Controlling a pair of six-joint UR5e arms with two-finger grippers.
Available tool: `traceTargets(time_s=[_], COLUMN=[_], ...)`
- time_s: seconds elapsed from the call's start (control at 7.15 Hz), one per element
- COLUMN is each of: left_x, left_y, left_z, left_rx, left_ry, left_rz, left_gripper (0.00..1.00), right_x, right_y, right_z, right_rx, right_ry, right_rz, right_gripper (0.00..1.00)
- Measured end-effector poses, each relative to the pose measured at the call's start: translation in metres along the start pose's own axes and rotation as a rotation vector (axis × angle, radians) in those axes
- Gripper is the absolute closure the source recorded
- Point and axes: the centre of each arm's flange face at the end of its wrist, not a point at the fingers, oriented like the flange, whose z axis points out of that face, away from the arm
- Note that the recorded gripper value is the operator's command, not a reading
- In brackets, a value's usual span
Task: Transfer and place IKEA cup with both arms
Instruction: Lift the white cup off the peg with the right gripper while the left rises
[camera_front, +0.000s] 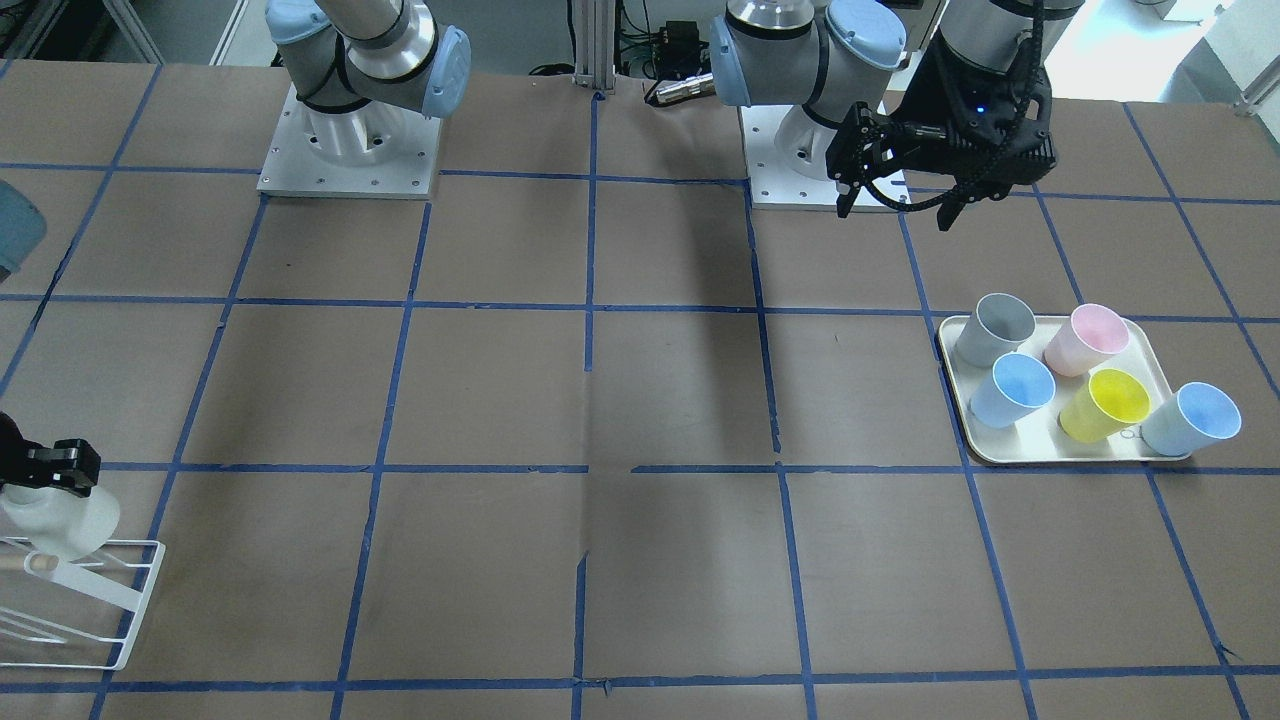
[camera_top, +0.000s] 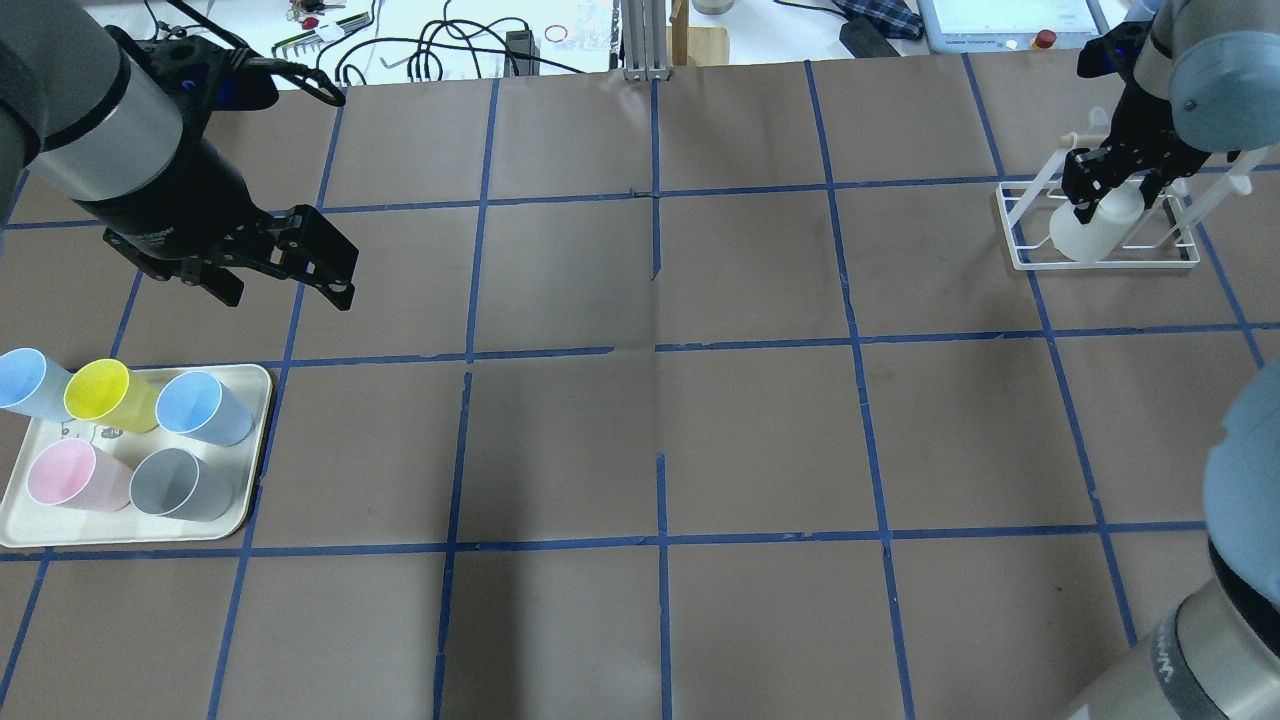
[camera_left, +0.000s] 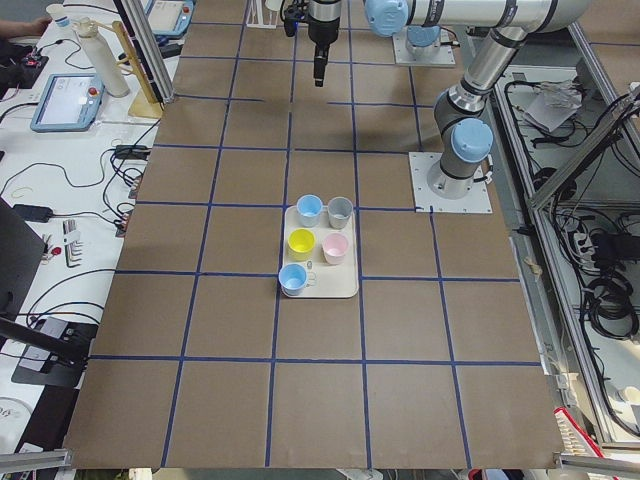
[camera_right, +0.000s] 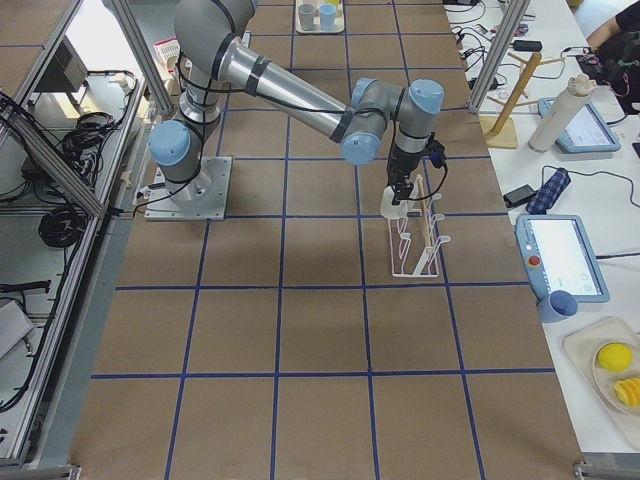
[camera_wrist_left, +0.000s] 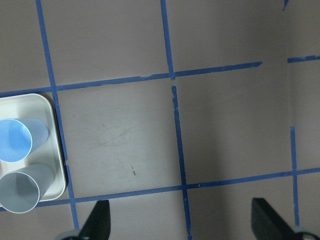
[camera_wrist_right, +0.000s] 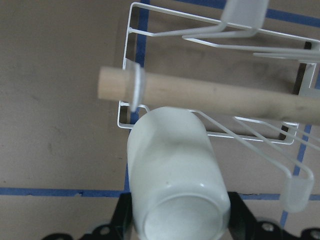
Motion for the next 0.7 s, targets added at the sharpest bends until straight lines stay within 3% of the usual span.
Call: traceTargets(time_s=[0.28, 0.7], left_x=[0.007, 0.029], left_y=[-0.006, -0.007], left_z=[-0.001, -0.009], left_rx=[0.023, 0.077], left_ry=[0.093, 0.318], left_rz=[-0.001, -0.001], left_gripper=[0.0, 0.0], right_x=[-0.001, -0.014], right_y=[0.008, 0.036], right_z=[-0.023, -0.082], right_rx=[0.018, 0.028], right_ry=[0.01, 0.012], right_rz=[-0.01, -0.013], right_gripper=[0.63, 0.63])
